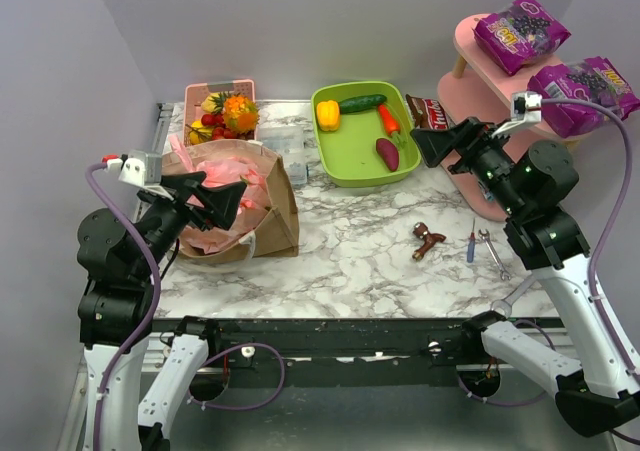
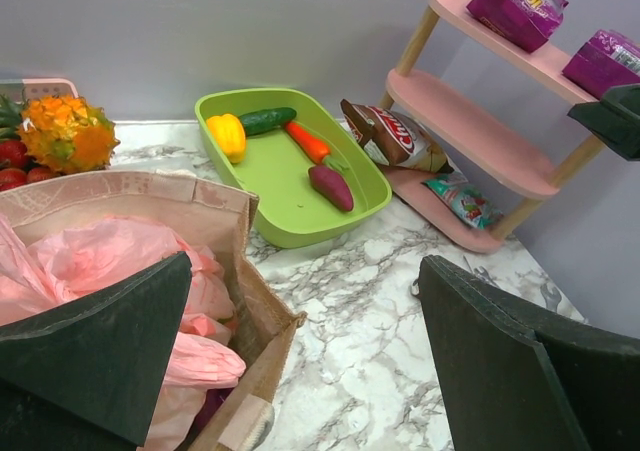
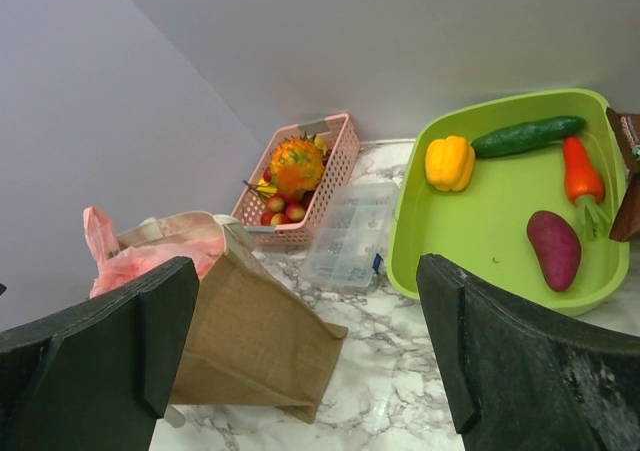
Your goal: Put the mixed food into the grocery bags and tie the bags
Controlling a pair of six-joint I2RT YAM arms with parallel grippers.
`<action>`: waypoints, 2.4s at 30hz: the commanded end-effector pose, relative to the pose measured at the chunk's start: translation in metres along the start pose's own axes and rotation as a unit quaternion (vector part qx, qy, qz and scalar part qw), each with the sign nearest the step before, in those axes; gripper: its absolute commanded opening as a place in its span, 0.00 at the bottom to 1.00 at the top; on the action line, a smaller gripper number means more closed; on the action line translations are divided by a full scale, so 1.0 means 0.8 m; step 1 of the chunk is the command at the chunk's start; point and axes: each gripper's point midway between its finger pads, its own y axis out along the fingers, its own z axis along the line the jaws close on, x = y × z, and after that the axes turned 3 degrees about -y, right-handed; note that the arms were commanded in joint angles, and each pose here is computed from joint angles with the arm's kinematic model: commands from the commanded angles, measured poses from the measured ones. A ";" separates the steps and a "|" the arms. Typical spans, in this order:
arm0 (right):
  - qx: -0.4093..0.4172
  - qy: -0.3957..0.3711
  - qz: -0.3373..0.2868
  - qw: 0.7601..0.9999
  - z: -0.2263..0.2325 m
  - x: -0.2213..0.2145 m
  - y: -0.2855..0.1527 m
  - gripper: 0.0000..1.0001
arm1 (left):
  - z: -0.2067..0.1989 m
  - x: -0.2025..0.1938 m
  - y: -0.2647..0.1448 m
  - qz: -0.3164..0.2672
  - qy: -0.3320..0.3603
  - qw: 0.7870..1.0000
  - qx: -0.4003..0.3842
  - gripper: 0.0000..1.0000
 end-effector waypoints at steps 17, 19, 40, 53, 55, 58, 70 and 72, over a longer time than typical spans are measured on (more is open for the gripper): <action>-0.012 -0.001 0.007 1.000 -0.010 -0.009 0.003 1.00 | 0.014 -0.009 0.011 0.007 0.010 1.000 0.012 0.98; -0.007 0.001 0.010 1.000 -0.008 -0.012 0.005 1.00 | 0.015 -0.010 0.009 0.007 0.010 1.000 0.014 0.99; -0.032 0.031 0.008 0.999 -0.018 -0.014 0.007 1.00 | 0.015 -0.007 0.007 -0.002 0.003 1.000 0.017 0.98; -0.035 0.043 0.023 0.998 -0.023 -0.031 0.013 1.00 | 0.016 -0.016 0.023 0.012 -0.009 1.000 0.005 0.98; -0.021 0.046 0.030 0.998 -0.019 -0.037 0.019 1.00 | 0.023 -0.025 0.015 0.013 -0.005 1.000 0.019 0.98; 0.000 0.055 0.040 0.998 -0.012 -0.046 0.030 1.00 | 0.032 -0.035 0.000 0.012 0.003 0.999 0.041 0.99; 0.026 0.049 0.082 0.995 -0.013 -0.089 0.019 1.00 | 0.069 -0.078 -0.013 0.016 0.030 0.996 0.082 0.98; 0.001 0.049 0.087 0.995 -0.029 -0.105 0.012 1.00 | 0.092 -0.092 -0.005 0.013 0.039 0.993 0.108 0.98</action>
